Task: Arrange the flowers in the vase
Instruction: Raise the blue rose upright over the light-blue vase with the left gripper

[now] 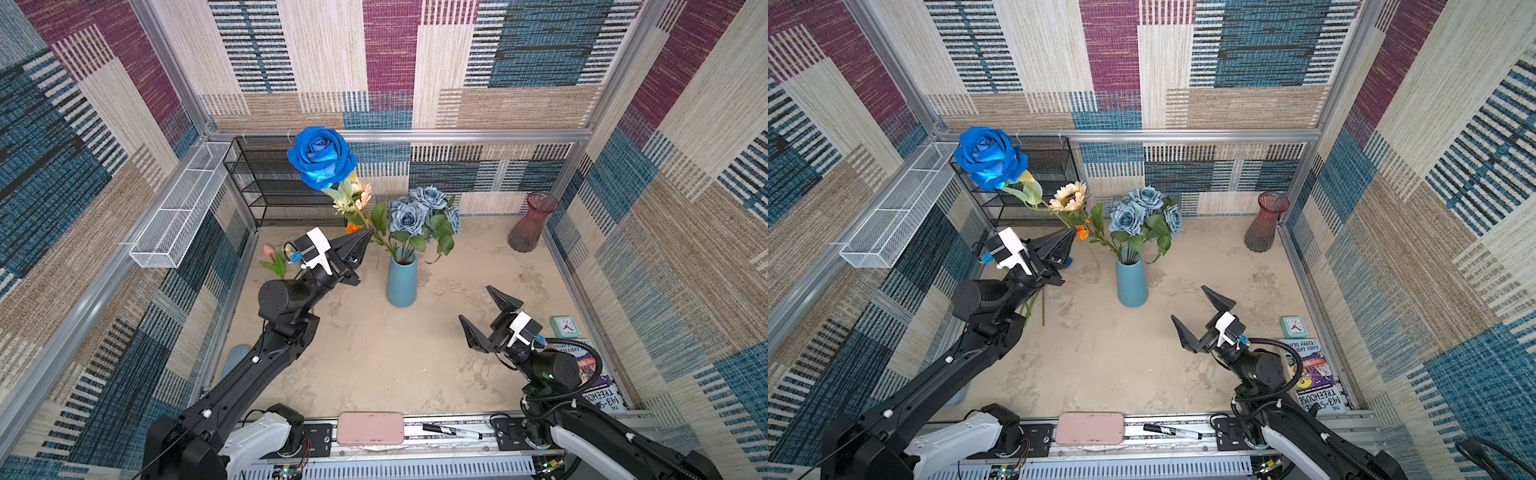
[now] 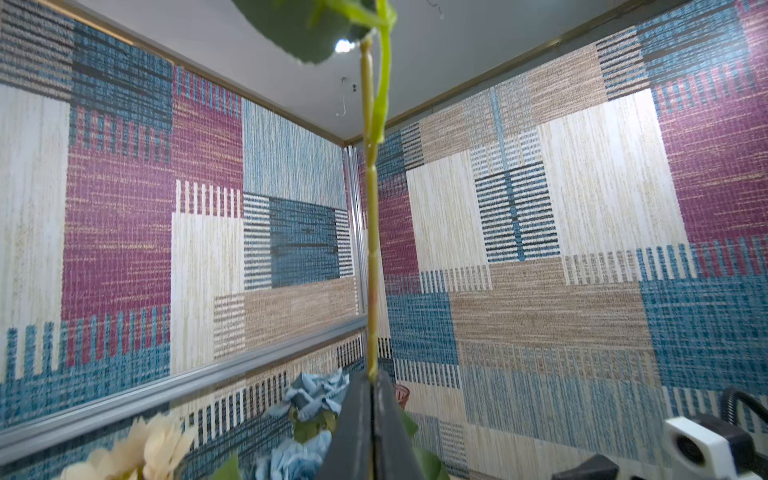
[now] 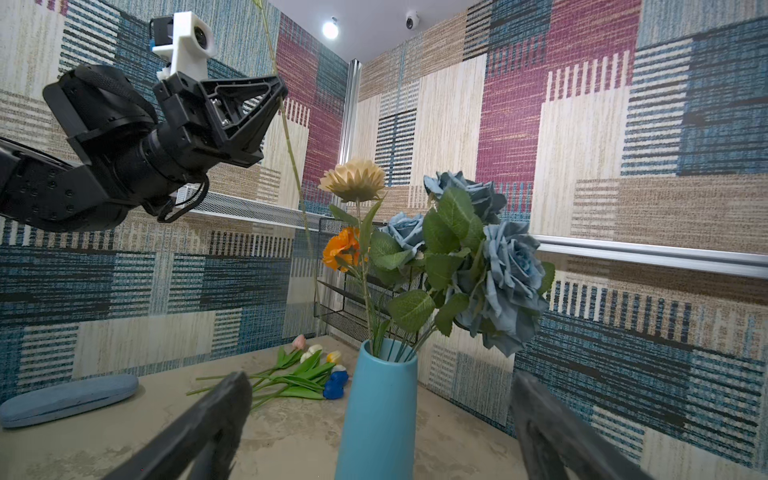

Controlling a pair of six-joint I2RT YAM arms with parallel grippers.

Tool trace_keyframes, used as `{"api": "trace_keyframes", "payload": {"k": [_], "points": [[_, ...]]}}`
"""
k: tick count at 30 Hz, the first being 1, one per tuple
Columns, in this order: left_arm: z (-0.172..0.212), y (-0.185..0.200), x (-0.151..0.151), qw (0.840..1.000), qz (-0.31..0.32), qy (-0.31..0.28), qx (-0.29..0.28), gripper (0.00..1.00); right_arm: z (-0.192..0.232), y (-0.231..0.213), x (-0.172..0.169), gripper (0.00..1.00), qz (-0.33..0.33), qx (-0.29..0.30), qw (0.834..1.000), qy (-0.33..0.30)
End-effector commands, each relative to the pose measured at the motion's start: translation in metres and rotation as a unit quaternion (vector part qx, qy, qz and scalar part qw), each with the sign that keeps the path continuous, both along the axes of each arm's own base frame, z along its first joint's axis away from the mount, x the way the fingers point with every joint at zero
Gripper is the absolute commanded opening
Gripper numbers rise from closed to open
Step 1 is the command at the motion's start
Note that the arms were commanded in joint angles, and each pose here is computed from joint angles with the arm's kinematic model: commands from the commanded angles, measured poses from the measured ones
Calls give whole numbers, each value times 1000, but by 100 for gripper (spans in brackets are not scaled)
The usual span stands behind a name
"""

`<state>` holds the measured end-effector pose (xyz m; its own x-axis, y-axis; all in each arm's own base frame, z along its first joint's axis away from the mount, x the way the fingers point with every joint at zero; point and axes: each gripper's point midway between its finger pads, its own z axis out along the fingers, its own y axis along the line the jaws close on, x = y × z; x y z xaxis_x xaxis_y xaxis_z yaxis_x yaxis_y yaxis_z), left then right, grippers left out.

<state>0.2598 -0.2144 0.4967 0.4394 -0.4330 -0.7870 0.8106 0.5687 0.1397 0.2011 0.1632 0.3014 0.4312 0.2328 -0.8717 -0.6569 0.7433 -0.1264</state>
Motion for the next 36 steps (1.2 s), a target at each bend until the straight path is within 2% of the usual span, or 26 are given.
{"api": "trace_keyframes", "payload": {"k": [1,11,27,36], "points": [[31,4,-14,997,-29,-59,-47,0,3,-6,0,100,-18,5,1000,-11],[25,-10,11,996,-61,-30,-64,0,3,-7,1,100,-25,3,1000,-9],[-31,-24,45,995,-52,60,-56,0,-1,-6,3,100,-26,0,1000,-4],[-69,-42,69,990,-35,131,-29,0,-5,-5,8,100,-27,-5,1000,6]]}}
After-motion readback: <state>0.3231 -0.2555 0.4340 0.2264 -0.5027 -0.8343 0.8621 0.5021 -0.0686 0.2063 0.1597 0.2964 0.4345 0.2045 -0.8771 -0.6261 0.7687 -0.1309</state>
